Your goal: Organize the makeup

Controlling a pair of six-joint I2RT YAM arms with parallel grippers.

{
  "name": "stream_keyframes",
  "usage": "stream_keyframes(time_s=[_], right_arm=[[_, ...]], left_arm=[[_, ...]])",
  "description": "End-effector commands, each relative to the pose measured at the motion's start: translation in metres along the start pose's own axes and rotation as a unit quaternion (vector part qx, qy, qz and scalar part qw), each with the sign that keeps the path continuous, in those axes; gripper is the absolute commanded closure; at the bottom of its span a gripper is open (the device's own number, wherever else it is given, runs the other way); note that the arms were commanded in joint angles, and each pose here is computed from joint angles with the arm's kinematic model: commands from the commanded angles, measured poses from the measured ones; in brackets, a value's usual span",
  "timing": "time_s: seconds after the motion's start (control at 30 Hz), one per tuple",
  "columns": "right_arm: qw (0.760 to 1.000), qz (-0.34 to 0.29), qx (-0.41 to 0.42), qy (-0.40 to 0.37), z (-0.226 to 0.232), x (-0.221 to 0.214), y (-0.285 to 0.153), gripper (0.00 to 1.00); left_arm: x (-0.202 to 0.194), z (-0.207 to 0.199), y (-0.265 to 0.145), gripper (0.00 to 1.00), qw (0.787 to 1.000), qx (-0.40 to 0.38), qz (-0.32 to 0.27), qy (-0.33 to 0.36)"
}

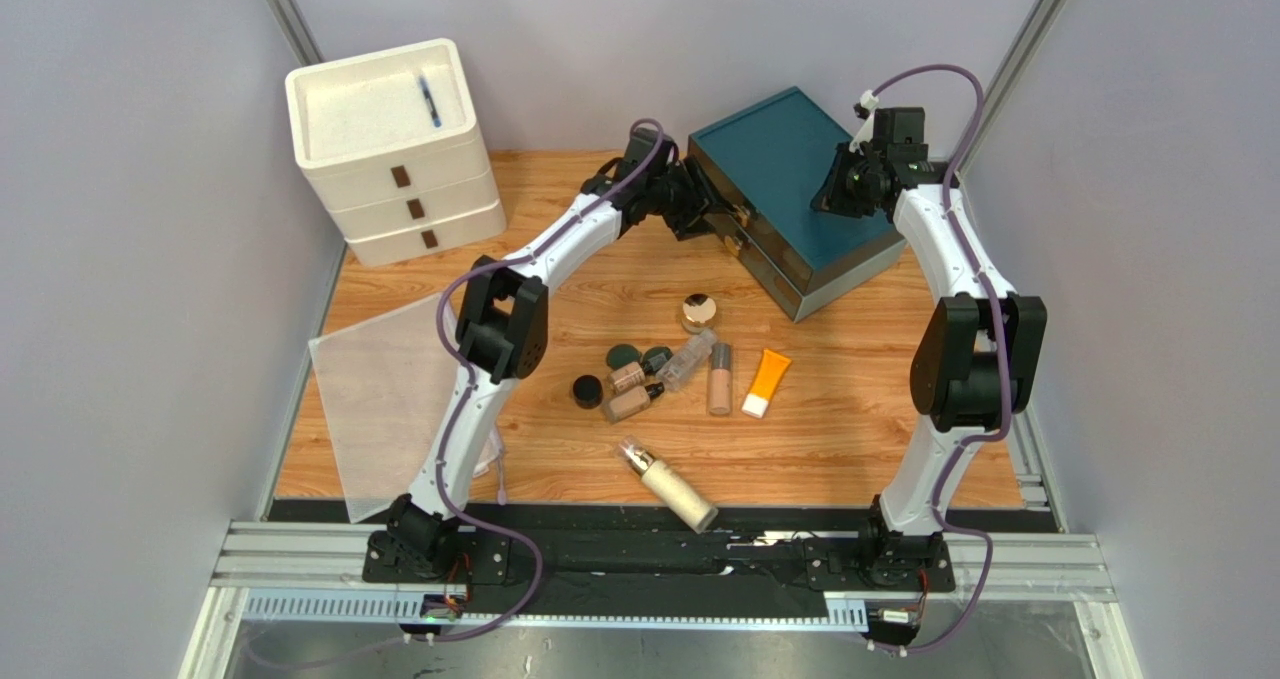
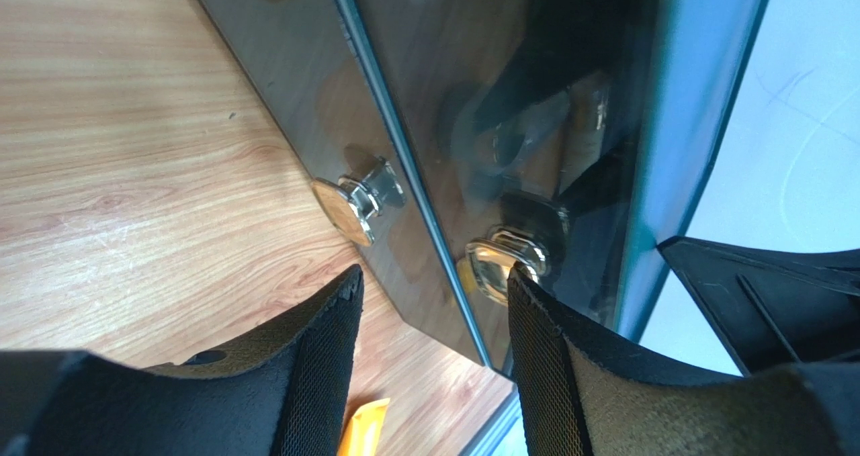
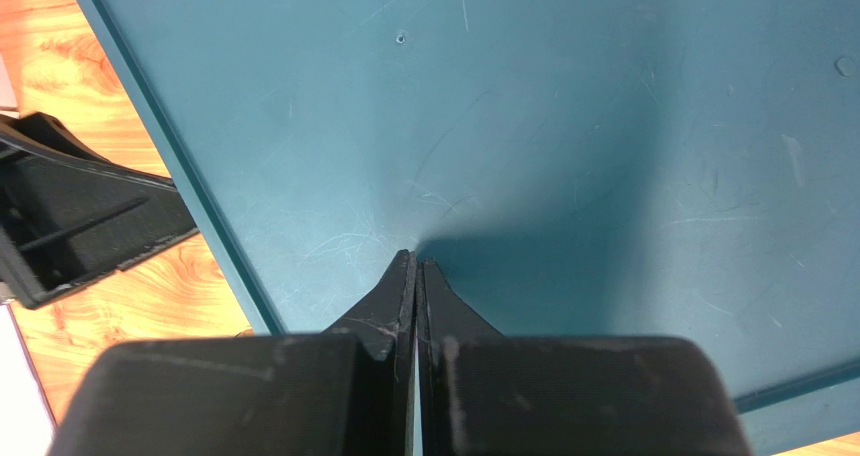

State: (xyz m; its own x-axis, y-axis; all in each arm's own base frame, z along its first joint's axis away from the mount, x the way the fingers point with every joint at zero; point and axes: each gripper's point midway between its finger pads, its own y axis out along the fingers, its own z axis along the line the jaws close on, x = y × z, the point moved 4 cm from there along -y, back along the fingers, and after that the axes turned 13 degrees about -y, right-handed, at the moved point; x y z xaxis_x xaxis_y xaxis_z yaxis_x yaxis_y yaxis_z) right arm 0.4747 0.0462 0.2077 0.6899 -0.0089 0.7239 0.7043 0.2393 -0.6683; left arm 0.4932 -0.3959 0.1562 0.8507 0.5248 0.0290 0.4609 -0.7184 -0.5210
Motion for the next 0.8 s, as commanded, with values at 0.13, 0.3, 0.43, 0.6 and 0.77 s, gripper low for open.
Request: stream_keyframes(time_s=[0.13, 0.3, 0.43, 0.6, 0.77], right_arm=[[0.993, 0.119, -0.005, 0.01, -0.006, -0.061, 0.02, 1.0], [0.993, 0.119, -0.003, 0.012, -0.006, -0.061, 0.02, 1.0], [0.993, 0.121, -0.001, 0.014, -0.007, -0.061, 0.022, 1.0], [0.992, 0.124, 0.002, 0.016, -0.007, -0.064, 0.023, 1.0], [0.992, 0.125, 0.004, 0.016, -0.007, -0.064, 0.024, 1.0]], left_arm=[[-0.01, -0.051, -0.002, 0.4, 0.997, -0.082, 0.002, -0.006], [-0.013, -0.067, -0.014, 0.4, 0.993, -0.112, -0.01, 0.022], [-0.01, -0.073, -0.021, 0.4, 0.99, -0.132, -0.027, 0.03], [-0.012, -0.071, -0.014, 0.4, 0.992, -0.126, -0.015, 0.021], [-0.015, -0.081, -0.026, 0.41, 0.988, -0.147, -0.023, 0.034]])
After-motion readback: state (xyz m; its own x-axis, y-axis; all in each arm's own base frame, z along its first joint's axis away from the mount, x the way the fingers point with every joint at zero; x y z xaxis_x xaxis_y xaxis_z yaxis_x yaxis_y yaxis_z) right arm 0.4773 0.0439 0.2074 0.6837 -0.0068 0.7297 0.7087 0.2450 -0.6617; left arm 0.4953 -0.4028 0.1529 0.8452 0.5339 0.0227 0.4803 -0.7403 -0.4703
